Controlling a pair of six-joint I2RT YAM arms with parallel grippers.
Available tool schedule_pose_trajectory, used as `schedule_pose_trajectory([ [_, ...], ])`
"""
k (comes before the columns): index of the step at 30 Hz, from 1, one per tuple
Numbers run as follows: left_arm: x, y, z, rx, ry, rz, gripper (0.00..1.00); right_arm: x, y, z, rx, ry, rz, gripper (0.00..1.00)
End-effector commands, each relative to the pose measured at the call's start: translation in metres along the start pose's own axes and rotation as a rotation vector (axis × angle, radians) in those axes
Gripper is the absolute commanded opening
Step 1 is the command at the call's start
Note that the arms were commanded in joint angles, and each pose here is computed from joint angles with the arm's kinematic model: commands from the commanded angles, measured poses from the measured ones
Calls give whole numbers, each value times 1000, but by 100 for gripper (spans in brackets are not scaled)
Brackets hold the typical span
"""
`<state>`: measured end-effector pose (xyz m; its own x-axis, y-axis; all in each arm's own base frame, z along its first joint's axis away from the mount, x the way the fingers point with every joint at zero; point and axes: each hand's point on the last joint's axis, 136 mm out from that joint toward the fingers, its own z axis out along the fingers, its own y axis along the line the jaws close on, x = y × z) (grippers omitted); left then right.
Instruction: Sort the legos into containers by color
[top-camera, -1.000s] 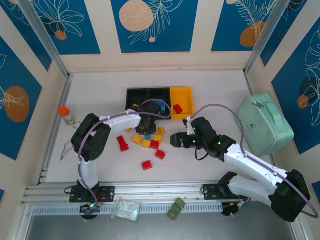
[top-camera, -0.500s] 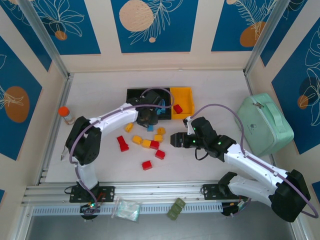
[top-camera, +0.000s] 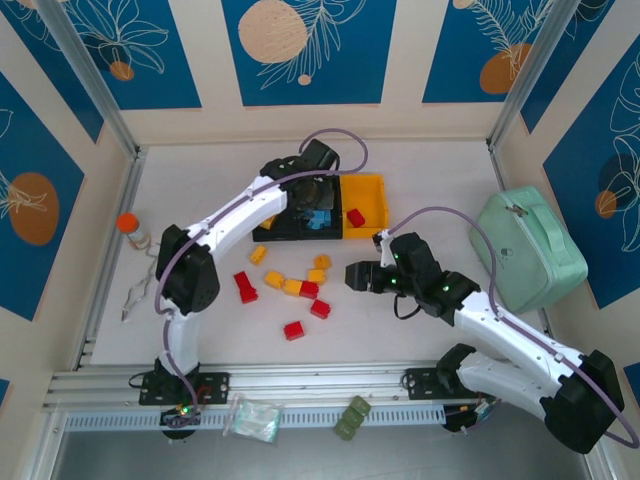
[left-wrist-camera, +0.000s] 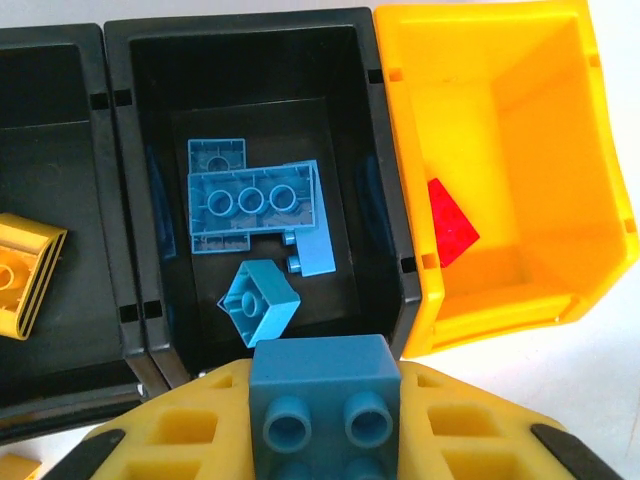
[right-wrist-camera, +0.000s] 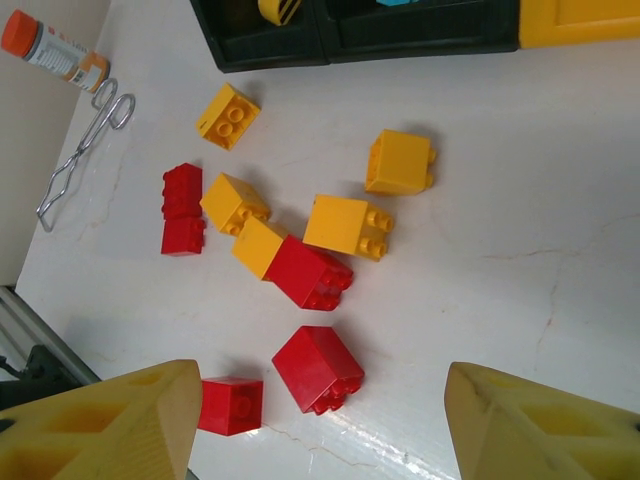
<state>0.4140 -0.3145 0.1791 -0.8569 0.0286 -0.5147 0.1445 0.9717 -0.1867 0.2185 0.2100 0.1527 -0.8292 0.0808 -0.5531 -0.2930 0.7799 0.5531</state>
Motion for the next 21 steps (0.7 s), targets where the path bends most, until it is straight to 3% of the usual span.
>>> schedule_pose_trajectory([
  [1,-3,3,1,-15,27,27,23,-5,-2,-6,10,-11,-17,65],
  [21,-12,-7,69,-47,6,21,24,-11,-9,-13,23,-22,2,65],
])
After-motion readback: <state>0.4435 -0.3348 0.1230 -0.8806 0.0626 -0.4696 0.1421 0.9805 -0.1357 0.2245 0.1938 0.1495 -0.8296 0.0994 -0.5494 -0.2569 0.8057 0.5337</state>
